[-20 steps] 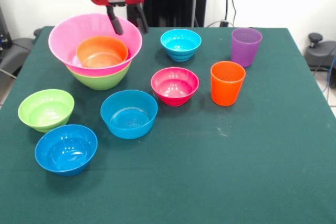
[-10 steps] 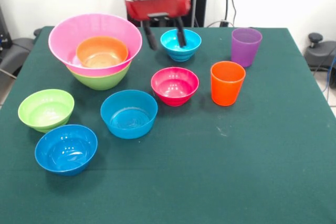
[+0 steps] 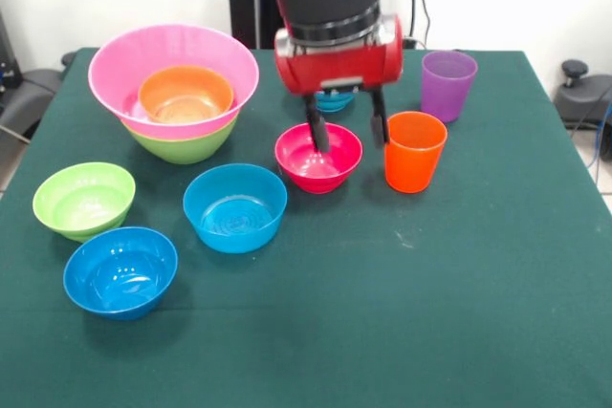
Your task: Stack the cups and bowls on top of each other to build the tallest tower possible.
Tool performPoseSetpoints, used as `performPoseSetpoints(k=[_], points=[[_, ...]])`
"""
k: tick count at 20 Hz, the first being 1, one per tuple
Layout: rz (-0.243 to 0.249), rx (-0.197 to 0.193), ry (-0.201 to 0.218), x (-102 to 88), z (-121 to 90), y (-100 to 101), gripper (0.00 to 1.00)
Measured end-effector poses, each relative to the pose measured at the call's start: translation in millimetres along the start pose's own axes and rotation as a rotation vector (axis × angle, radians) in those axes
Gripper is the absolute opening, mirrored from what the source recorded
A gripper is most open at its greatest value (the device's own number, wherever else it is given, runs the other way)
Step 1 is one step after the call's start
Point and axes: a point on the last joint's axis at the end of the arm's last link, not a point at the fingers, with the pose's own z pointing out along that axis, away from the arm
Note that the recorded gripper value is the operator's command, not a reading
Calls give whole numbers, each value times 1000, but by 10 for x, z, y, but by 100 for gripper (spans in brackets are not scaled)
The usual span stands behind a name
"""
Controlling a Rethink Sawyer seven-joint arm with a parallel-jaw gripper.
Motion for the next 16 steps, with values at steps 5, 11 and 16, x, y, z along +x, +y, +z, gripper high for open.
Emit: performPoseSetpoints(k=[5, 11, 16], points=[[-5, 22, -23, -164, 210, -172, 100], [0, 36, -24, -209, 408, -358, 100], [0, 45, -11, -153, 530, -480, 100]])
